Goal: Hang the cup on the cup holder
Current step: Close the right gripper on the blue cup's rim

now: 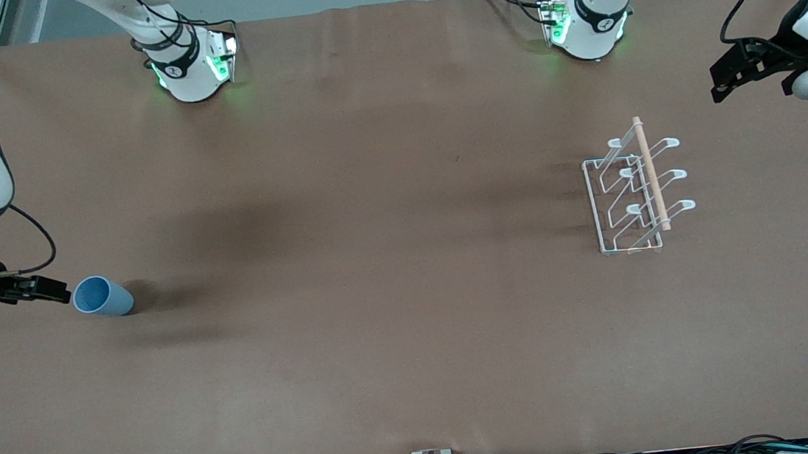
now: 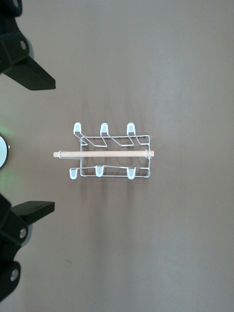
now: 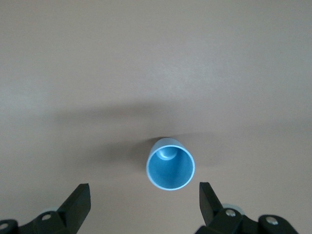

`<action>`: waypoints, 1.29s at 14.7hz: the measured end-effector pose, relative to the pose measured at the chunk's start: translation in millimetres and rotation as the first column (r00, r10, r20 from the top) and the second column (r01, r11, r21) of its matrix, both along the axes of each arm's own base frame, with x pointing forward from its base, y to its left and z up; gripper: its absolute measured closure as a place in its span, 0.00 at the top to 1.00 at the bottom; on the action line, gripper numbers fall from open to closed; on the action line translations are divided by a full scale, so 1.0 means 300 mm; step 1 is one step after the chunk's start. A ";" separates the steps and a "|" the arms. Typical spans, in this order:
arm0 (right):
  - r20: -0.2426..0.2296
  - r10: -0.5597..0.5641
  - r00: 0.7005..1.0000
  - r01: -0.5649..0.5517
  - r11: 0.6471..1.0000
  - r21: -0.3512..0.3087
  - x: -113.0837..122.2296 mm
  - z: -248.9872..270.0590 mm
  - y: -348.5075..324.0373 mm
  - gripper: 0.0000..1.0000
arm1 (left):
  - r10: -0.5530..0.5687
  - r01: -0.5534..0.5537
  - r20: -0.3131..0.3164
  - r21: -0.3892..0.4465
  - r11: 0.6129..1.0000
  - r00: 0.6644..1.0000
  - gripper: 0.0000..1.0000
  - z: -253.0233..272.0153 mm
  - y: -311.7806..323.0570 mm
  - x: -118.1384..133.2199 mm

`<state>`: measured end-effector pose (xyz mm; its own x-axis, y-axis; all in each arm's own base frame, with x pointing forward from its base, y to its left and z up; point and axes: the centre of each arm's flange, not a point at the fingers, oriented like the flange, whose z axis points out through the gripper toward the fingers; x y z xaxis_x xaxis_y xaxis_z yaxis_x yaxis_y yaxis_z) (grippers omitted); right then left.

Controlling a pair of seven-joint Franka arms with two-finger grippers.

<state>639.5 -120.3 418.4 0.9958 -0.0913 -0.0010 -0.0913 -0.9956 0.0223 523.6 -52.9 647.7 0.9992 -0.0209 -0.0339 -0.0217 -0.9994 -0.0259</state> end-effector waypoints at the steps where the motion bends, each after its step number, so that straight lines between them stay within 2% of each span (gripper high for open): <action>1: -0.008 -0.001 1.000 0.001 1.000 0.002 0.000 -0.039 -0.041 0.99 | 0.000 0.000 -0.002 0.000 1.000 1.000 1.00 -0.003 0.000 0.002; 8: -0.041 -0.027 0.999 0.028 1.000 0.011 -0.036 -0.260 -0.159 1.00 | 0.000 0.000 0.006 -0.001 1.000 1.000 1.00 0.009 0.001 0.002; 14: -0.071 -0.032 0.997 0.034 0.999 0.019 -0.069 -0.360 -0.164 0.99 | 0.006 -0.006 0.033 -0.003 1.000 0.999 1.00 0.051 0.011 0.003; 19: -0.077 -0.036 0.996 0.038 0.999 0.021 -0.094 -0.438 -0.168 0.93 | 0.014 -0.014 0.038 -0.004 1.000 0.999 1.00 0.063 0.026 0.003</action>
